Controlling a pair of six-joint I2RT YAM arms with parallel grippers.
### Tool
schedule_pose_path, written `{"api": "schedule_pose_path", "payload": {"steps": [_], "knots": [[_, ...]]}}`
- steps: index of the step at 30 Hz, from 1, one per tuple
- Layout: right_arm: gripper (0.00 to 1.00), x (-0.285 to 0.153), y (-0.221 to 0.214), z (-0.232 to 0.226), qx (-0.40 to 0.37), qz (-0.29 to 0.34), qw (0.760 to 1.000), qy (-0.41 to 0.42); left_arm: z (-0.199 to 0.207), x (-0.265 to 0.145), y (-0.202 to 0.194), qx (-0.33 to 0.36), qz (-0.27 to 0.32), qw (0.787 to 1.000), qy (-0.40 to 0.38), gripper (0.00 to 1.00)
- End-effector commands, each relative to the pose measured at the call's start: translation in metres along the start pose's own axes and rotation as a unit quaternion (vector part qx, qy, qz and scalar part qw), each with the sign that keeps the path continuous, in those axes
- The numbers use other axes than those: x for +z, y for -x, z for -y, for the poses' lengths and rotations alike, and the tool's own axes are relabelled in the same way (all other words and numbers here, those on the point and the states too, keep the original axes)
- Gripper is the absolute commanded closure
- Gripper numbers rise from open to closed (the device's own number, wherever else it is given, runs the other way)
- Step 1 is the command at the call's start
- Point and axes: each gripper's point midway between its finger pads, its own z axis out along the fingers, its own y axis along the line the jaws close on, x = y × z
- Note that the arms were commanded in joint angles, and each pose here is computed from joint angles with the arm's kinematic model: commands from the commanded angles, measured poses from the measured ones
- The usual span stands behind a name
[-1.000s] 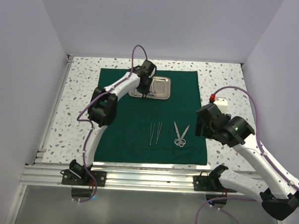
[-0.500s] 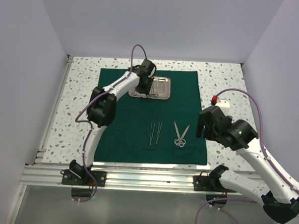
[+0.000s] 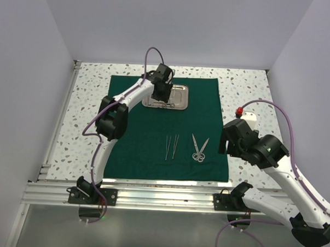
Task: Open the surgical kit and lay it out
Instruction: Pick up the medical item from the container.
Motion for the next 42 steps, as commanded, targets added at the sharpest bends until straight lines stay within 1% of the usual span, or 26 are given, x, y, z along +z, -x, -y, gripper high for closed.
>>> {"api": "schedule_pose_path", "payload": {"steps": [1,8,10,11,14,16,22,31,33,34,36,37,39,40,42], "knots": [[0.23,-0.001,-0.002,0.005,0.005,-0.002,1.000,-0.010,0.018,-0.007,0.020,0.001,0.034,0.999,-0.019,0.52],[0.23,-0.002,-0.003,0.007,0.009,0.000,1.000,-0.010,0.017,0.011,-0.003,0.005,0.002,1.000,0.009,0.53],[0.23,-0.002,-0.004,0.007,0.009,-0.001,1.000,-0.011,0.013,0.015,-0.012,0.010,-0.008,1.000,0.029,0.53],[0.23,-0.002,-0.003,0.008,0.010,-0.001,1.000,-0.011,0.007,0.015,-0.013,0.012,-0.008,0.999,0.048,0.52],[0.23,-0.002,-0.004,0.008,0.010,-0.001,1.000,-0.013,0.000,0.017,-0.021,0.011,-0.015,0.998,0.067,0.47],[0.23,-0.002,-0.003,0.007,0.010,-0.001,1.000,-0.012,-0.006,0.018,-0.024,0.008,-0.017,0.996,0.084,0.47],[0.23,-0.001,-0.004,0.007,0.009,-0.001,1.000,-0.011,-0.007,0.028,-0.032,0.008,-0.027,0.996,0.086,0.46],[0.23,0.000,-0.004,0.006,0.005,-0.003,1.000,-0.010,0.002,0.047,-0.041,0.007,-0.041,0.997,0.068,0.50],[0.23,0.000,-0.004,0.006,0.005,-0.003,1.000,-0.011,0.005,0.051,-0.045,0.008,-0.046,0.997,0.064,0.53],[0.23,0.000,-0.004,0.006,0.005,-0.004,1.000,-0.011,0.005,0.052,-0.047,0.008,-0.048,0.997,0.064,0.58],[0.23,0.000,-0.003,0.005,0.005,-0.002,1.000,-0.010,0.008,0.054,-0.052,0.012,-0.054,0.997,0.063,0.63],[0.23,0.000,-0.003,0.006,0.006,-0.002,1.000,-0.010,0.008,0.055,-0.054,0.014,-0.057,0.996,0.064,0.68],[0.23,0.000,-0.003,0.005,0.006,-0.001,1.000,-0.010,0.008,0.058,-0.060,0.017,-0.065,0.996,0.065,0.74],[0.23,0.000,-0.003,0.005,0.006,-0.002,1.000,-0.009,0.009,0.058,-0.062,0.018,-0.067,0.995,0.065,0.81],[0.23,0.000,-0.004,0.006,0.007,-0.002,1.000,-0.010,0.008,0.058,-0.067,0.017,-0.072,0.995,0.065,0.87]]}}
